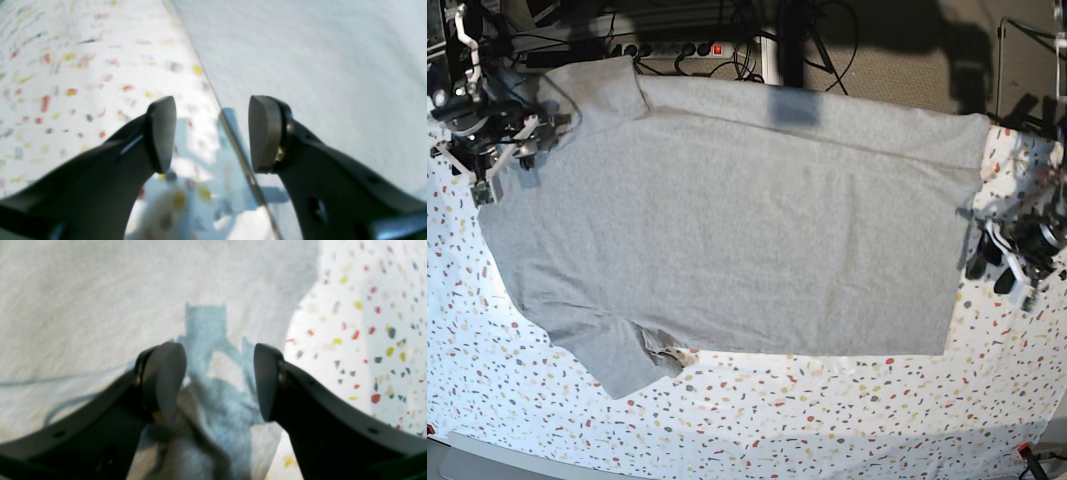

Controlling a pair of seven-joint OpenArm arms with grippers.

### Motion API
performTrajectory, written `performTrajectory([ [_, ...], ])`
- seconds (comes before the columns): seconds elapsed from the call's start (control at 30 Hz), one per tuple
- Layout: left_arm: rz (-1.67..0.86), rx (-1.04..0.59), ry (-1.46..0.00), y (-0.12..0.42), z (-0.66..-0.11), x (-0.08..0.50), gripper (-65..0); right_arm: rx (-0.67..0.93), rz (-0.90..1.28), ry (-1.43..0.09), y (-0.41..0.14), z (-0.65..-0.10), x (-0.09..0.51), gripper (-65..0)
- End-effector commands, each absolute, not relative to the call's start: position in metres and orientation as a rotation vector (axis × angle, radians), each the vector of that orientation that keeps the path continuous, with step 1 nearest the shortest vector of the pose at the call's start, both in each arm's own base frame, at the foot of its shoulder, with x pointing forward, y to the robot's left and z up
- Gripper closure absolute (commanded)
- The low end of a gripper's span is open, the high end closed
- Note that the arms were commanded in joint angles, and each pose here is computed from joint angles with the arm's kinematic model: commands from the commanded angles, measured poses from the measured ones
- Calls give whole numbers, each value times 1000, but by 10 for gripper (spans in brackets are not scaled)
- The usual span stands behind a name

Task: Fold the T-shirt properly
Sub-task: 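Move both grippers to the shirt's side edges and grasp them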

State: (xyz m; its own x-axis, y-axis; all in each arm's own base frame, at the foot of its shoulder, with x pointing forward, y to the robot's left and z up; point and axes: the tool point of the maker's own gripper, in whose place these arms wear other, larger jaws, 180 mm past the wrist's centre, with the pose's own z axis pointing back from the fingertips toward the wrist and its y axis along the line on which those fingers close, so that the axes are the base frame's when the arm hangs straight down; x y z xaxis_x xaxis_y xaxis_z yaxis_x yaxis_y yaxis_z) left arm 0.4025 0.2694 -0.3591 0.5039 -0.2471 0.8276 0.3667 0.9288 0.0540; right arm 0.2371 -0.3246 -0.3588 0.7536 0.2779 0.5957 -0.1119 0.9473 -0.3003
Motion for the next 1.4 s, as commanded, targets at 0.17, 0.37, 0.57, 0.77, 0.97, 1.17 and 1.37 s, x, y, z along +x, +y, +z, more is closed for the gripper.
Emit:
performTrajectory([
  [0.17, -130, -198, -1039, 296, -344, 472, -335, -260, 242, -742, -331, -344, 259, -358],
  [0.37, -74, -192, -944, 290, -365, 495, -335, -262, 243, -742, -331, -344, 260, -358],
  [0.57, -128, -213, -902, 252, -386, 497, -319, -265, 244, -737, -332, -344, 259, -358],
  [0.77, -95, -165, -870, 253, -403, 491, -304, -270, 244, -716, -333, -346, 256, -358],
  [0.97, -85, -162, -821, 255, -413, 481, -304, -271, 243, -711, -334, -347, 256, -358],
  [1.17, -35, -92, -870, 270, -413, 485, -305, -270, 243, -711, -333, -347, 256, -358],
  [1.37, -40, -100, -848, 265, -417, 482, -305, -269, 245, -722, -333, -346, 257, -358],
])
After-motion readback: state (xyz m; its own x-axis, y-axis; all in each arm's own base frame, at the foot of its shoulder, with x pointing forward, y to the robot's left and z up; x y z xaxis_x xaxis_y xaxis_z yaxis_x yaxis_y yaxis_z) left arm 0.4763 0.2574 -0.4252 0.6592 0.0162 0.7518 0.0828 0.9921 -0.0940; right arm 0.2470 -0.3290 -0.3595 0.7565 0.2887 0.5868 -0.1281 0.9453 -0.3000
